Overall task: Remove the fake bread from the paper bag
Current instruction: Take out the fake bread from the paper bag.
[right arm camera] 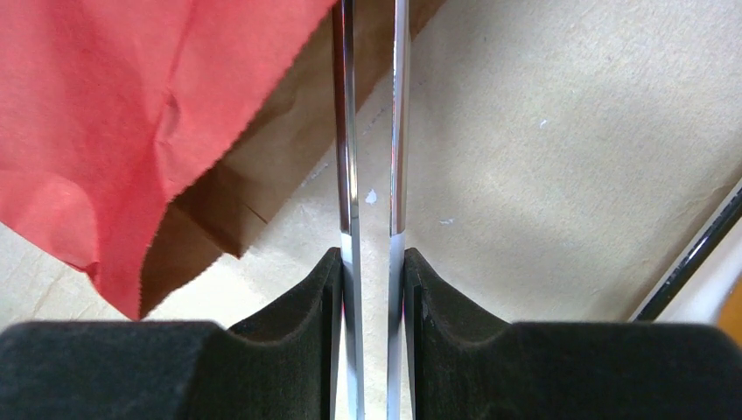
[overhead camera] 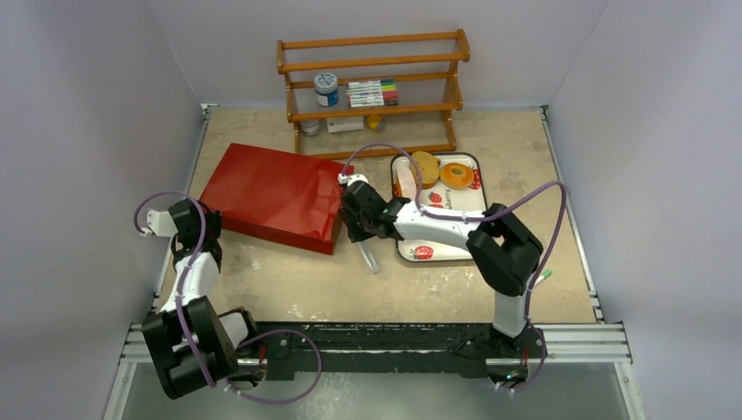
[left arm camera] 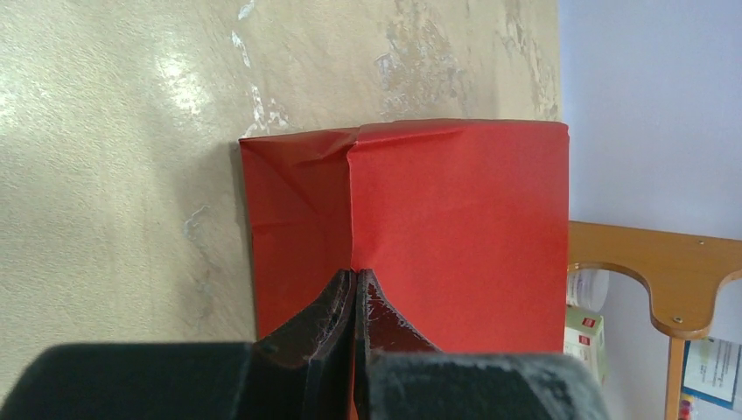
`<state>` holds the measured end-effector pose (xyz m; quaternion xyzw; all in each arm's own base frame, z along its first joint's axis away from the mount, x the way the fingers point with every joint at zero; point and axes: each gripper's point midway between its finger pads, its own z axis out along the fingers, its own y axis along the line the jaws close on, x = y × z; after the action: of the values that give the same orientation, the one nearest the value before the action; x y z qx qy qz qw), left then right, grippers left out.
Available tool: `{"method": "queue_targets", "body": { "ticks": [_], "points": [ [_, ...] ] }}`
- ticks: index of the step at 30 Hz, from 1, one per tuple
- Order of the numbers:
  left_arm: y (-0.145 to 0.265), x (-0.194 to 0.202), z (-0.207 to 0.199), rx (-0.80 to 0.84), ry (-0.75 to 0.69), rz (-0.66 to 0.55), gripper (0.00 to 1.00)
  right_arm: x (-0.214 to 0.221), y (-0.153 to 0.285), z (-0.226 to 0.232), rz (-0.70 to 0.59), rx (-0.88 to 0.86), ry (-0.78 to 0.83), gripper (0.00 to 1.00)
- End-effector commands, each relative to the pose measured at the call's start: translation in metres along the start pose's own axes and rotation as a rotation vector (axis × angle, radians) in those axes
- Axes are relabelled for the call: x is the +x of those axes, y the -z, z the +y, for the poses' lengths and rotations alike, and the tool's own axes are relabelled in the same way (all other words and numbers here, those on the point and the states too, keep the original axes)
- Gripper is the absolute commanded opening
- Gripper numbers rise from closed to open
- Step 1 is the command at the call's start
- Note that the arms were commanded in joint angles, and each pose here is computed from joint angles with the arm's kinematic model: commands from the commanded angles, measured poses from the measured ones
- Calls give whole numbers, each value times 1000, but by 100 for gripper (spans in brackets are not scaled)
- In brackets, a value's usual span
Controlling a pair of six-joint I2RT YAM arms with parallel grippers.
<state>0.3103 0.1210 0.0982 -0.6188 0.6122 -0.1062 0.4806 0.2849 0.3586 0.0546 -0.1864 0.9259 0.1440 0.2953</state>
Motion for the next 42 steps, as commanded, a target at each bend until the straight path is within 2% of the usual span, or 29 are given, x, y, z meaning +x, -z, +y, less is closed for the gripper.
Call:
{"method": "queue_targets", "body": {
  "ticks": [1, 11, 17, 24, 36, 42],
  "points": [
    [-1, -18, -26, 57, -44, -24, 0, -26, 26, 5, -89, -44, -5, 30],
    [-5, -20, -28, 68, -50, -9, 0, -2, 47, 3, -71, -107, -19, 37],
    [-10, -19, -28, 63, -61, 8, 0, 30, 44, 9, -9, -184, -3, 42],
    [-13, -18, -29, 67, -67, 24, 0, 40, 48, 16, -4, -234, 8, 43],
    [-18, -20, -32, 72, -65, 29, 0, 85, 52, 28, 62, -230, 90, 44],
    [-21, -19, -32, 72, -60, 33, 0, 82, 50, 32, 58, -231, 108, 44]
  ]
}}
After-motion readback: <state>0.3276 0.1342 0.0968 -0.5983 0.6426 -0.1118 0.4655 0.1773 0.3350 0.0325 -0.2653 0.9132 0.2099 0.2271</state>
